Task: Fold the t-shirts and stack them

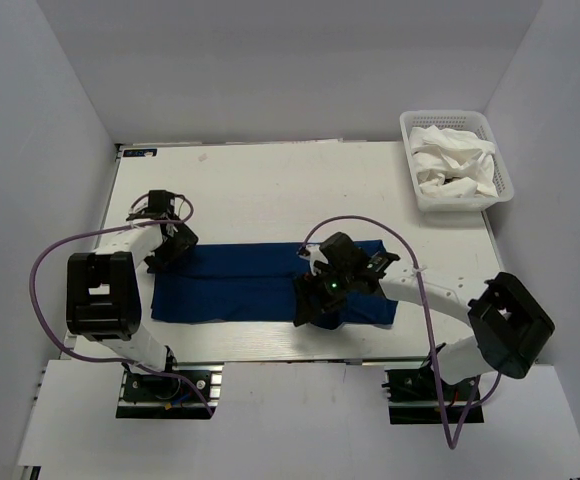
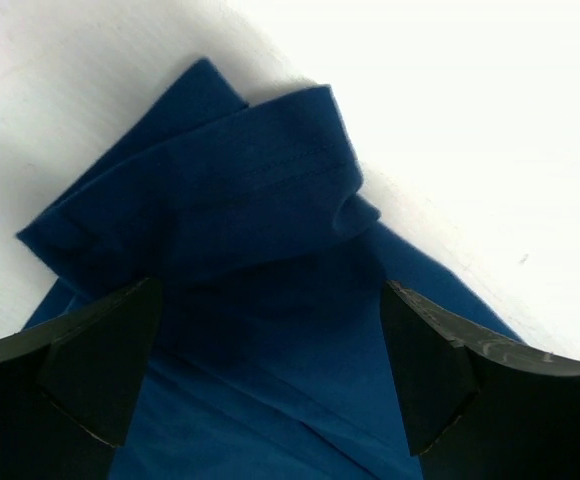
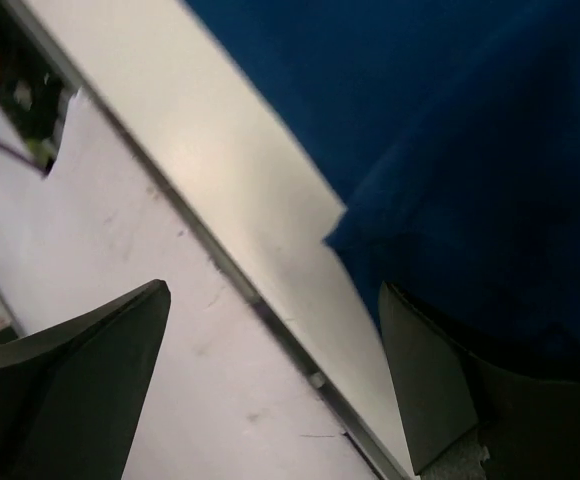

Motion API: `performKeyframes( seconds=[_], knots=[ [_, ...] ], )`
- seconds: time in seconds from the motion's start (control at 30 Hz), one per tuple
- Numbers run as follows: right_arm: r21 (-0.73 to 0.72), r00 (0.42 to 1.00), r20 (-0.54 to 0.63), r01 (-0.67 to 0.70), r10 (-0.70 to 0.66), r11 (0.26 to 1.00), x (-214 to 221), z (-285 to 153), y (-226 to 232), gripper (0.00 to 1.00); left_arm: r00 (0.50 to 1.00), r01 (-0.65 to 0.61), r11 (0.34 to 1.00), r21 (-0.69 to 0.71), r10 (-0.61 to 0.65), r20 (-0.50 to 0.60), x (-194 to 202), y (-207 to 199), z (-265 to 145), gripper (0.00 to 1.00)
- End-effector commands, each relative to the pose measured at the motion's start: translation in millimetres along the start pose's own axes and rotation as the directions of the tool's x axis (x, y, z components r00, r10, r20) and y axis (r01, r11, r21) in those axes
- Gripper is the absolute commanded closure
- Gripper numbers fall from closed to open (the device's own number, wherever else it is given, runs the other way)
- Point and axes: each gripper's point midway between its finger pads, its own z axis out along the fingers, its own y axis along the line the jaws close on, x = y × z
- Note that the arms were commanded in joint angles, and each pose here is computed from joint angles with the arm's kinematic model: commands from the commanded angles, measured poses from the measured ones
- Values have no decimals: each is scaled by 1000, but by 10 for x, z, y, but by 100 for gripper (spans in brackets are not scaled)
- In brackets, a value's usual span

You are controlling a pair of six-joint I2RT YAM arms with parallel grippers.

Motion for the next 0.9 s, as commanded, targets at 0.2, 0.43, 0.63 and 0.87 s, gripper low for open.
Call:
performKeyframes(
  seconds=[0.2, 0.43, 0.63, 0.87],
  knots=[
    [195, 958, 284, -100, 42, 976, -585, -618, -238, 10, 989, -51, 971, 234, 16, 148, -341, -421, -729, 0],
    [307, 883, 344, -428, 320, 850, -362, -669, -955, 10, 982, -188, 927, 324, 180, 54, 295, -632, -778, 0],
    [399, 854, 293, -518, 430, 756, -146, -463, -1421, 10, 971, -218, 956, 197, 232, -51, 801, -299, -465, 0],
    [527, 812, 378, -584, 444, 618, -556, -504, -2040, 10, 943, -294, 949, 111, 307, -129, 1182, -224, -279, 0]
  ],
)
